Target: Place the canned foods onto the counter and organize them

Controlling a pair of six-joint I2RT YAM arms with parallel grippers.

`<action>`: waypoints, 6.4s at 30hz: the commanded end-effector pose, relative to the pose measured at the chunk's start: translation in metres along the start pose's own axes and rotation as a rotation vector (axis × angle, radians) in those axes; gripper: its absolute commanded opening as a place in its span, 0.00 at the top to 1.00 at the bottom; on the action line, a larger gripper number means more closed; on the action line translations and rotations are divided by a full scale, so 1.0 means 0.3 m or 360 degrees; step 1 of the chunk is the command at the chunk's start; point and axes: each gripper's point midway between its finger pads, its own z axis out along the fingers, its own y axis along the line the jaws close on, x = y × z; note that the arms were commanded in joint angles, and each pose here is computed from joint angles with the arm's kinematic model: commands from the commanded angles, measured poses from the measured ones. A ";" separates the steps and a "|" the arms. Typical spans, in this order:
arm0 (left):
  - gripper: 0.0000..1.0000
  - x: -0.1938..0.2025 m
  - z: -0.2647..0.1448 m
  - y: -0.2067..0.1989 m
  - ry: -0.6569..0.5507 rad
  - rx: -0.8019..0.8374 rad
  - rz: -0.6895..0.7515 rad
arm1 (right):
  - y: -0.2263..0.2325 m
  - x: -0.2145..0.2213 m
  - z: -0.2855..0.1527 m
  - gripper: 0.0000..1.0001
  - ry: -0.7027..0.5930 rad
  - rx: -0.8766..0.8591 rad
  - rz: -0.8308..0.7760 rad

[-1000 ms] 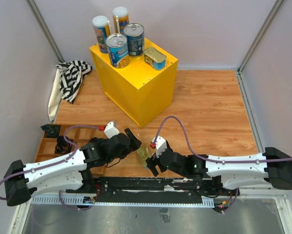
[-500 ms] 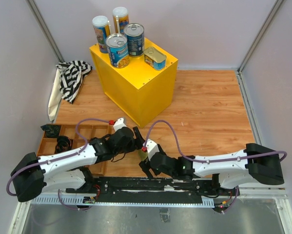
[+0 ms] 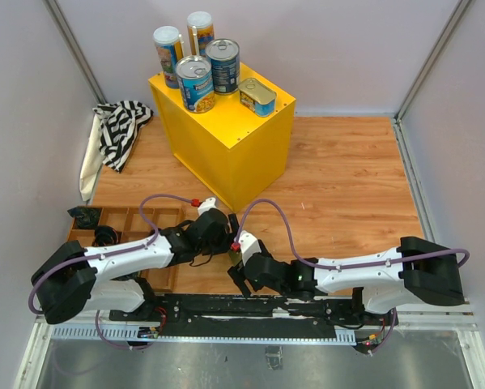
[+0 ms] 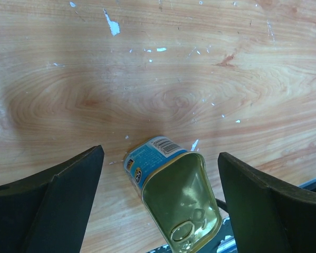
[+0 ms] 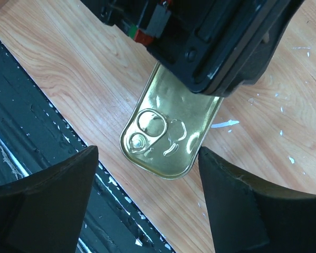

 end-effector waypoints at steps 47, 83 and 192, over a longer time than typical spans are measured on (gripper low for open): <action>0.27 0.072 -0.050 0.053 0.0104 0.0048 -0.0120 | -0.240 0.092 -0.037 0.66 0.0138 0.0197 0.0246; 0.23 -0.037 0.118 -0.099 0.0041 0.0022 0.0145 | -0.256 -0.013 -0.001 0.82 0.0124 0.0157 0.0283; 0.23 -0.038 -0.173 -0.003 -0.0331 -0.0094 0.0145 | -0.336 -0.044 -0.137 0.23 0.0128 0.0026 -0.0033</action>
